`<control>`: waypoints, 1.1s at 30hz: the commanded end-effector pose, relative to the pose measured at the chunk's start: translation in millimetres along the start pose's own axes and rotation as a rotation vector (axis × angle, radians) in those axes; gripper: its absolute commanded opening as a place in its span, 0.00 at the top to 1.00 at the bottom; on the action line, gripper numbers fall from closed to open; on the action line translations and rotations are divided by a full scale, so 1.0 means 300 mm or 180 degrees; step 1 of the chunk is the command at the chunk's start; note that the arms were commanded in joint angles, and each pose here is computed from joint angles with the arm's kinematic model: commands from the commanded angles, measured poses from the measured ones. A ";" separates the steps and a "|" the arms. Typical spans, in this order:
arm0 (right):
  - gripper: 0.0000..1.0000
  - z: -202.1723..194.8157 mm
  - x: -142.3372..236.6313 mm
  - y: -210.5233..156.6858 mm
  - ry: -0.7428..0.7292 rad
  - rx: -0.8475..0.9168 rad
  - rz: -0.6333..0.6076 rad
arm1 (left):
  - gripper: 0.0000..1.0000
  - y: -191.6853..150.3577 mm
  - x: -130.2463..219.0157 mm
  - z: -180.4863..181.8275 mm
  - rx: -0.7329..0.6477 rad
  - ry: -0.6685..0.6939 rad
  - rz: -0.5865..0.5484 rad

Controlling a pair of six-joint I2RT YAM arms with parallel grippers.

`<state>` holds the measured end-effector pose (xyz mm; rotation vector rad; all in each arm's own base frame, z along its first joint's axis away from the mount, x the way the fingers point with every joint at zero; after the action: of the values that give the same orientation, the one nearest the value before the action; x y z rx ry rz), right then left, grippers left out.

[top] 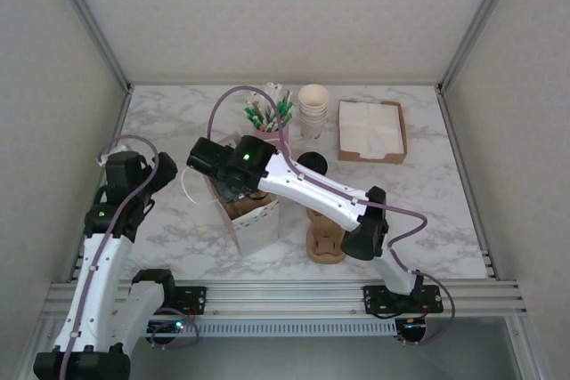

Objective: Pack the takeout coffee

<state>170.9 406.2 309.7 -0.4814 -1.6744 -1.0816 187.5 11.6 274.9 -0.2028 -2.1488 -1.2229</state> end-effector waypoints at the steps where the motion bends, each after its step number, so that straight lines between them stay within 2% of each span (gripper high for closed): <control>1: 0.60 0.007 -0.082 -0.019 -0.0071 0.0139 0.0287 | 0.00 -0.006 -0.001 0.010 -0.0009 0.0019 0.0011; 9: 0.58 0.022 -0.154 -0.028 -0.0093 0.0199 0.0425 | 0.00 -0.005 -0.001 0.012 -0.0007 0.0036 0.0003; 13: 0.54 0.020 -0.158 -0.026 -0.0070 0.0185 0.0403 | 0.00 -0.006 -0.004 0.012 -0.0007 0.0045 0.0010; 21: 0.46 0.013 -0.130 -0.015 -0.0035 0.0167 0.0308 | 0.00 -0.008 -0.007 0.013 -0.0017 0.0060 0.0017; 33: 0.45 0.002 -0.023 0.017 0.0244 0.0099 0.0001 | 0.00 -0.007 -0.007 0.013 -0.0017 0.0063 0.0015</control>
<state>178.2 421.7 274.0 -0.4926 -1.6442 -0.9934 187.5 11.6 274.9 -0.2024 -2.1486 -1.2230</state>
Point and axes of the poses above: each hand's point on the last joint's axis, 136 mm out from that joint toward the fingers, its own x axis back along the fingers, its own z axis along the line the jaws close on, y = z × x, the point moved 10 cm from there along x, back along the fingers, and after that the axes turned 1 degree about x, right-handed, at the moved point
